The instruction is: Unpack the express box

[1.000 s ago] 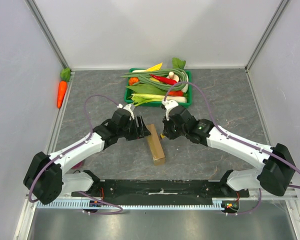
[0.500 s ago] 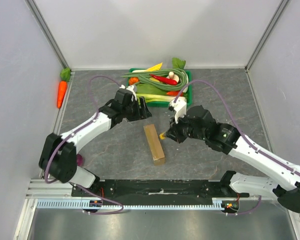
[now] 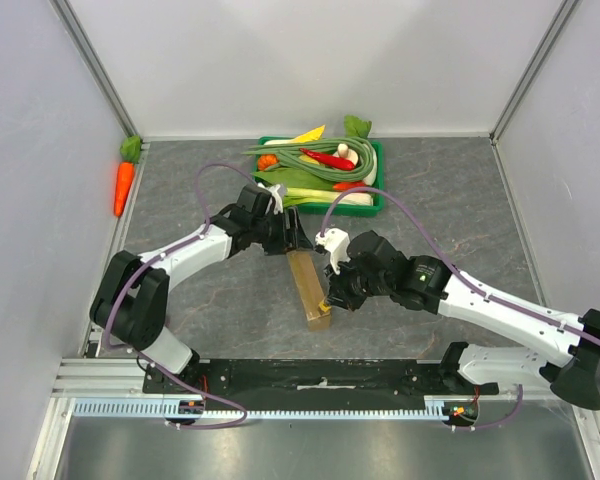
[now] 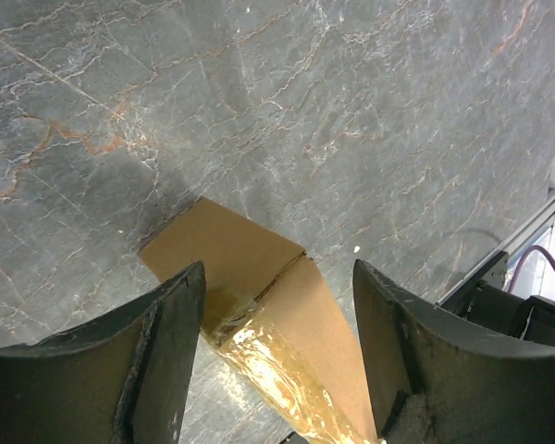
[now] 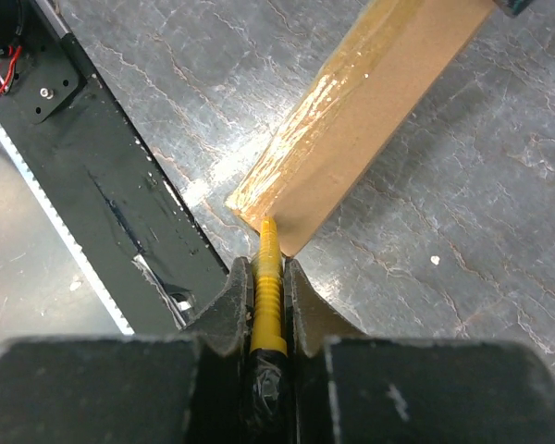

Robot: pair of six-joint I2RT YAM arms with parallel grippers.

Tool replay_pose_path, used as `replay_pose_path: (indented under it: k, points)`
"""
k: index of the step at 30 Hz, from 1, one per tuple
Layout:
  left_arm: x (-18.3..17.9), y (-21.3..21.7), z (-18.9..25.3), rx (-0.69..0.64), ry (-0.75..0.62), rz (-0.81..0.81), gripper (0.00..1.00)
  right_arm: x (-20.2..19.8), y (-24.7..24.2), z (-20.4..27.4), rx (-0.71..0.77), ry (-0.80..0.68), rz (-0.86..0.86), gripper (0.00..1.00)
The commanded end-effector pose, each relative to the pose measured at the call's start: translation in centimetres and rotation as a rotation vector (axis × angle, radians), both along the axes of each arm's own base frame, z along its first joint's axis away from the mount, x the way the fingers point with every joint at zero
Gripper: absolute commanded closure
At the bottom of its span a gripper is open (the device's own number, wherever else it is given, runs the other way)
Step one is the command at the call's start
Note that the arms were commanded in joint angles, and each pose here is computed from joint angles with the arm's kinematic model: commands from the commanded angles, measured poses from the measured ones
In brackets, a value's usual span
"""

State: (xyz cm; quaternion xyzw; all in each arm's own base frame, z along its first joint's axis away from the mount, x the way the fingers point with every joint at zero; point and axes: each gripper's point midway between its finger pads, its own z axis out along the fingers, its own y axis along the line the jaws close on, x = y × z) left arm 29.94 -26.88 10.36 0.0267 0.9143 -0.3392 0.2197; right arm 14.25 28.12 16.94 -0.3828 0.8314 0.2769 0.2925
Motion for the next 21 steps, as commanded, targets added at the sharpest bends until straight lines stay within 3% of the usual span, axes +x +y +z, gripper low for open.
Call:
replay_pose_path:
  k: [1, 11, 21]
  points:
    - [-1.6, 0.0, -0.1, -0.04, 0.001, -0.043, 0.31, 1.8, -1.0, -0.6, -0.062, -0.064, -0.086, 1.0]
    - [-3.8, 2.3, -0.8, -0.014, 0.009, 0.044, 0.39, 5.8, -2.1, 0.4, -0.134, -0.199, -0.248, 1.0]
    - [-6.7, 5.5, -0.9, 0.018, 0.011, 0.154, 0.43, 8.9, 0.2, 2.9, -0.1, -0.29, -0.291, 1.0]
